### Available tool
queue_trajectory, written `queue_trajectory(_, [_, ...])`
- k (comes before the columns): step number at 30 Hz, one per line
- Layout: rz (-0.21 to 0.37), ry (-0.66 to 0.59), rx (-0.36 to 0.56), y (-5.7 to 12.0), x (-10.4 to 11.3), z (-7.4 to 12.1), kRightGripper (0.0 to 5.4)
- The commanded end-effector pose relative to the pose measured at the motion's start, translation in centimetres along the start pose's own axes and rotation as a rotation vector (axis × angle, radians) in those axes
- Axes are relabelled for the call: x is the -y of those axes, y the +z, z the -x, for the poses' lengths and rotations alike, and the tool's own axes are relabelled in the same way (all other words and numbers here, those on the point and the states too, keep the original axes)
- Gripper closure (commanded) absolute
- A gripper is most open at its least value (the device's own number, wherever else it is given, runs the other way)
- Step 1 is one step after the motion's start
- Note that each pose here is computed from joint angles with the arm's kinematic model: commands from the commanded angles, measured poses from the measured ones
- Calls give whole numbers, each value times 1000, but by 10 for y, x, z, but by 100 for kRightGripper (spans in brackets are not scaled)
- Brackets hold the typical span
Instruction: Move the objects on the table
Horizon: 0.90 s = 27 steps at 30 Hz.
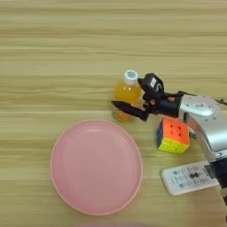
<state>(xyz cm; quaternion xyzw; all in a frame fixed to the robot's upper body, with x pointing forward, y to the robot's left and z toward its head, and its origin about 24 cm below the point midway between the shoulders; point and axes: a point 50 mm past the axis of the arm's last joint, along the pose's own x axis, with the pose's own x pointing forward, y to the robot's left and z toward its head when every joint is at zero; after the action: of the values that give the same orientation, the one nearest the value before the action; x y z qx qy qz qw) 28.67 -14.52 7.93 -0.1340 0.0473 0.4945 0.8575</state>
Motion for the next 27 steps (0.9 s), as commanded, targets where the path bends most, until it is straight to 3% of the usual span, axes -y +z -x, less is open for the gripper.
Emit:
queue_trajectory(1, [101,-27,92,30,10,-1,86])
queue_trajectory(8, [109,-37,159,40,11,-1,6])
queue_trajectory(17, [121,-71,226,51,15,1,3])
queue_trajectory(27, [158,-97,326,75,17,11,3])
